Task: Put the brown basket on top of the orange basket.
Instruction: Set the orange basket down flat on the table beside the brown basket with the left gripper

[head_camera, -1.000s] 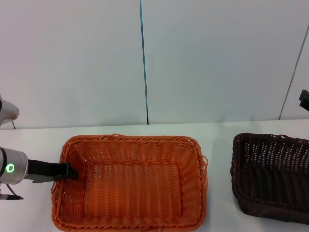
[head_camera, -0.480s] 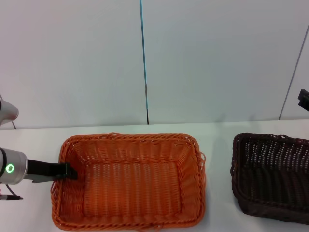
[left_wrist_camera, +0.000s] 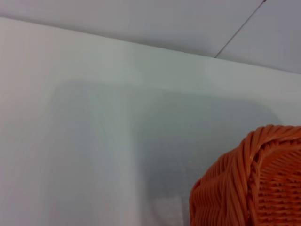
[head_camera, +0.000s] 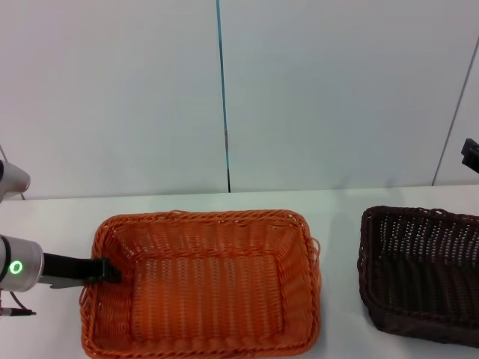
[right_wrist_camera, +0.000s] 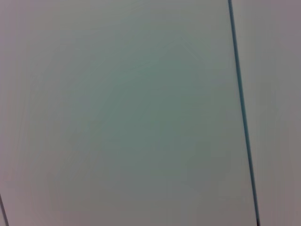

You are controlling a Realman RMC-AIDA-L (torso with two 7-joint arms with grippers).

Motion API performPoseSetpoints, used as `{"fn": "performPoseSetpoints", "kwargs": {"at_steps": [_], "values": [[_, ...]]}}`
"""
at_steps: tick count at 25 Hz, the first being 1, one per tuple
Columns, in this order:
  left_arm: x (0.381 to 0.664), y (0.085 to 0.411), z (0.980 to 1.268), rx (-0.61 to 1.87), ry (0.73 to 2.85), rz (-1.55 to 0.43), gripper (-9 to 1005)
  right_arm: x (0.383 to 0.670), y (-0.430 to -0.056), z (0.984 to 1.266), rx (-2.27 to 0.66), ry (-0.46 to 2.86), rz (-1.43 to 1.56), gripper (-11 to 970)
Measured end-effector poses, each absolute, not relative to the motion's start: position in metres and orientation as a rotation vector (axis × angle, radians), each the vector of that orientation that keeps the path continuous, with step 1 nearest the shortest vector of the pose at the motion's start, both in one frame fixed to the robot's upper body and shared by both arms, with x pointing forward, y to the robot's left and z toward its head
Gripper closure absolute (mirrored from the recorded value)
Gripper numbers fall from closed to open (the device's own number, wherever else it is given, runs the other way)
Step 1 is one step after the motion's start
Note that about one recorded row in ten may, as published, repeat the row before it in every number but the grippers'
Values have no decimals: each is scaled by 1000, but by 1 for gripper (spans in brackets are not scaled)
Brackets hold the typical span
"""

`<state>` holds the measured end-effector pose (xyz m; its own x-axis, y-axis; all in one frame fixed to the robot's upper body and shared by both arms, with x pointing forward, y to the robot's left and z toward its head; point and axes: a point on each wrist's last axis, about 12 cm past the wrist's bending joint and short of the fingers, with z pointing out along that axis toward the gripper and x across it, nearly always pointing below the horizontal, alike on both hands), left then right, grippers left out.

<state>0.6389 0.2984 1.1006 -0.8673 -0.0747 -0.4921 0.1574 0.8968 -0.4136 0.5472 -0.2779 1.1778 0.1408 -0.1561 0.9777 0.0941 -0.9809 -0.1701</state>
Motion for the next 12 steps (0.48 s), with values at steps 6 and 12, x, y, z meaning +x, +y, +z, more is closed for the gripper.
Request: {"fn": "performPoseSetpoints", "kwargs": {"at_steps": [6,12], "values": [[640,300,1102,56,2541,-605,811,547,-278,1178,-2221,62,-1941,42],[641,300,1106,63,2510,-586,754,547,-278,1178,-2221,61,-1941,42]]}}
